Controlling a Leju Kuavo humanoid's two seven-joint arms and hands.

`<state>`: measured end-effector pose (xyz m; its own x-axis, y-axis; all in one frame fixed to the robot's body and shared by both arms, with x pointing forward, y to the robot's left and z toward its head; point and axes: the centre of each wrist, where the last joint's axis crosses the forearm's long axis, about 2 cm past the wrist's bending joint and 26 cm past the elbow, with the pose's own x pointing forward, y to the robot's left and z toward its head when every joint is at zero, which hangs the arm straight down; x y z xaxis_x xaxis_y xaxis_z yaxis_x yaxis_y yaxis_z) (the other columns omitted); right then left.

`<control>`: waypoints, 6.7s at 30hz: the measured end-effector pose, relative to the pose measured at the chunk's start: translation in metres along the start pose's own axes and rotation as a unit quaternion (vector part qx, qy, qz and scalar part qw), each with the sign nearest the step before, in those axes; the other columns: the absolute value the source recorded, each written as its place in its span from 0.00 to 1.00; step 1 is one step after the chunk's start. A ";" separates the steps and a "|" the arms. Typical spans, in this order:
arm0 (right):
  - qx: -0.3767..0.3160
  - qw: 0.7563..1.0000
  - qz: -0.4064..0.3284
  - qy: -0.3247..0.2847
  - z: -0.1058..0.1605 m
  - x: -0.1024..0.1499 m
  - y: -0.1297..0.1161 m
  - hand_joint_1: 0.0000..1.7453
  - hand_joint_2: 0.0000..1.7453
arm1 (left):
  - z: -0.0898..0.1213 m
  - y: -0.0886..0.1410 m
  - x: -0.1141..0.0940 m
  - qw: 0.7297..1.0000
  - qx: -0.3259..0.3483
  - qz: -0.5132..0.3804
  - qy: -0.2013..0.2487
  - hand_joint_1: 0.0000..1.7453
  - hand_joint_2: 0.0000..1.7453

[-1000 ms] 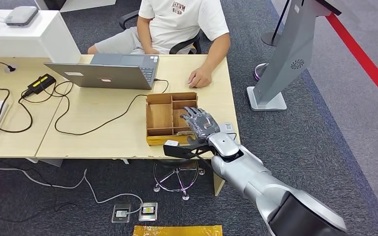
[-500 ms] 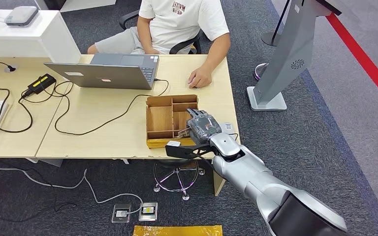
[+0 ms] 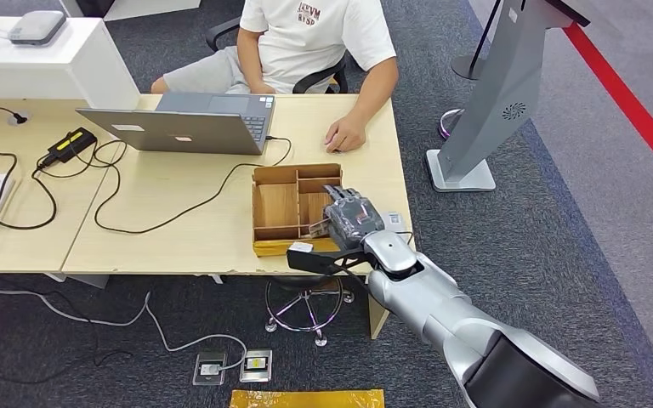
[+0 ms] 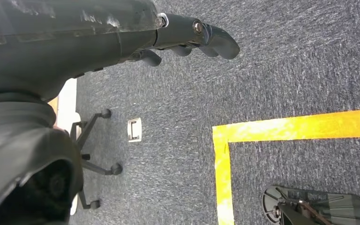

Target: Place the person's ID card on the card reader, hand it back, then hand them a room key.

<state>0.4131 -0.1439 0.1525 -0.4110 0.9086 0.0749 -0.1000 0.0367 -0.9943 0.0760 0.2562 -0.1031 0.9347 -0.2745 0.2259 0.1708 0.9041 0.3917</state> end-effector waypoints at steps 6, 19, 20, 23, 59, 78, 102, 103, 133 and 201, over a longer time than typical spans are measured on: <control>-0.046 0.999 -0.016 0.013 -0.004 -0.005 -0.012 1.00 1.00 | 0.000 0.000 0.000 1.000 -0.001 -0.002 -0.001 0.00 0.00; -0.153 0.986 -0.055 0.041 -0.018 -0.022 -0.077 1.00 1.00 | 0.000 0.000 0.000 1.000 0.001 -0.003 -0.002 0.00 0.00; -0.157 0.985 -0.056 0.040 -0.019 -0.023 -0.080 1.00 1.00 | 0.000 0.000 0.000 1.000 0.001 -0.003 -0.001 0.00 0.00; -0.164 0.984 -0.058 0.039 -0.019 -0.025 -0.088 1.00 1.00 | 0.000 -0.001 0.000 1.000 0.001 -0.002 -0.001 0.00 0.00; -0.226 0.963 0.003 0.145 -0.033 -0.058 -0.148 1.00 1.00 | 0.000 -0.001 0.000 0.998 -0.012 -0.050 -0.023 0.00 0.00; -0.214 0.960 0.022 0.177 -0.028 -0.077 -0.135 0.00 1.00 | 0.001 -0.002 0.000 0.998 -0.014 -0.060 -0.021 0.00 0.00; -0.309 0.904 0.041 0.292 0.080 -0.205 -0.064 0.00 1.00 | 0.002 -0.004 -0.003 0.999 0.010 -0.031 -0.003 0.00 0.00; -0.307 0.901 0.044 0.302 0.092 -0.212 -0.056 0.00 1.00 | 0.003 -0.005 -0.003 1.000 0.011 -0.029 -0.002 0.00 0.00; -0.188 0.835 -0.006 0.518 0.278 -0.282 0.090 0.00 1.00 | 0.007 -0.014 0.002 1.000 0.019 0.011 0.000 0.00 0.00; 0.333 0.588 -0.379 0.633 0.358 -0.059 0.279 0.00 1.00 | 0.005 -0.010 0.004 1.000 0.010 -0.014 0.002 0.00 0.00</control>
<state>0.0847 -0.3367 -0.1026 0.9408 0.3341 -0.0577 -0.3254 0.8420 -0.4302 0.0760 0.2444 -0.1016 0.9308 -0.2981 0.2117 0.1903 0.8894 0.4157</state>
